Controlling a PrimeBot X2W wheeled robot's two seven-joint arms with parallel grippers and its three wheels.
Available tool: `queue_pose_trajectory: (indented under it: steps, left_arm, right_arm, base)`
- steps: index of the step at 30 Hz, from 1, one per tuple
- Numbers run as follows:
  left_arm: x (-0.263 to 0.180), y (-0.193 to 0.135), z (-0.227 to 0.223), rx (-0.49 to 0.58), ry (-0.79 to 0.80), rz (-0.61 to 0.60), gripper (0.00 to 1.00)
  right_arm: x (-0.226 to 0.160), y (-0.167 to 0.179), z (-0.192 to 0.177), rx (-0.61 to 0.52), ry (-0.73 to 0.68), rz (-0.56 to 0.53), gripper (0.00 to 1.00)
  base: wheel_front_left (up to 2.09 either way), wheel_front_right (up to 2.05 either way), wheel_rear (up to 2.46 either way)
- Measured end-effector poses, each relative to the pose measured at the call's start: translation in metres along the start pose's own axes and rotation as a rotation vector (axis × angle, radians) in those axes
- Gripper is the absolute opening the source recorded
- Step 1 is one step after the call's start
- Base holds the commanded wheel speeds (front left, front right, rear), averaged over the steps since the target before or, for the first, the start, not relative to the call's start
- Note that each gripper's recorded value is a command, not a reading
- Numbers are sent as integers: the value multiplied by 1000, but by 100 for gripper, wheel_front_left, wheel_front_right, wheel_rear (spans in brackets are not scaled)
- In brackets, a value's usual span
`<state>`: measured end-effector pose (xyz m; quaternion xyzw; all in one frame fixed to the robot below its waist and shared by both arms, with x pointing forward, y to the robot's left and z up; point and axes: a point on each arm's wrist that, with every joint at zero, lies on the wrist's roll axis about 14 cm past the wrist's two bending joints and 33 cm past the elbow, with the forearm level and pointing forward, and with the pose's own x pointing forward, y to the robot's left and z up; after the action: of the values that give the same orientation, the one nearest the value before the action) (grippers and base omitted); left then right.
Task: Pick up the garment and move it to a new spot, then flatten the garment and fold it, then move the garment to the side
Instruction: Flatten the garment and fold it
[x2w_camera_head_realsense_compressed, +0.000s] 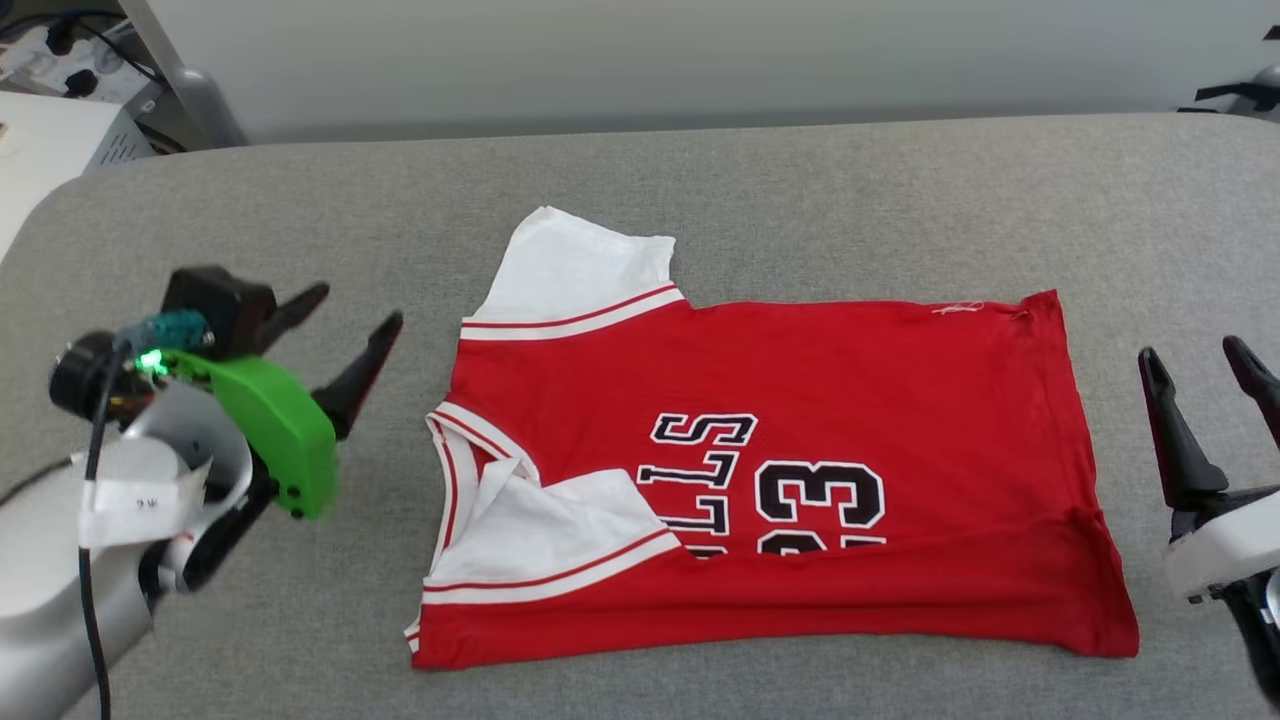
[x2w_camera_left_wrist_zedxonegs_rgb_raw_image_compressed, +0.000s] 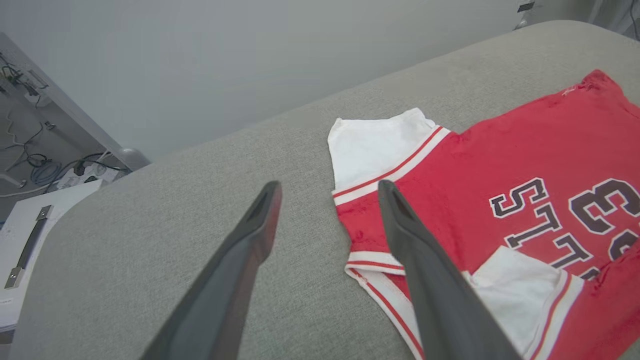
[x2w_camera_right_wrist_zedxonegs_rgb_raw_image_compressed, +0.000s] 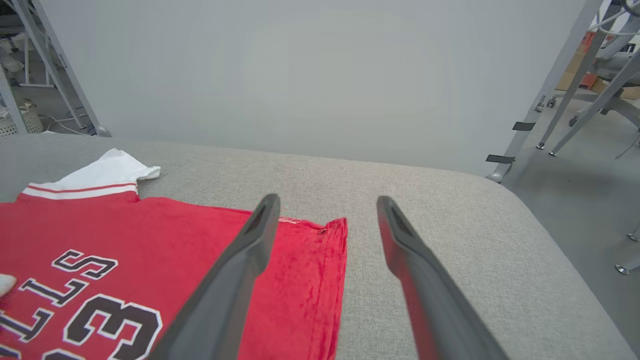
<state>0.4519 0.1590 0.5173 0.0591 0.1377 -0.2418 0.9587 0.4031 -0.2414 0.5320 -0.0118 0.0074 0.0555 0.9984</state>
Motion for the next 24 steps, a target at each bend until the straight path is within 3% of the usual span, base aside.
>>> queue_pose_trajectory:
  steps: [4,10,24]
  left_arm:
    - [28,10,40,43,-69,5,100]
    - [82,21,71,21,-46,-23,100]
    - [173,13,-31,23,594,-169,100]
  right_arm:
    - [3,8,20,2,-97,-29,100]
    - [11,25,18,15,-111,-22,100]
    - [40,25,-25,24,-20,-31,100]
  base:
    - [0,0,0]
    - [0,0,0]
    - [0,0,0]
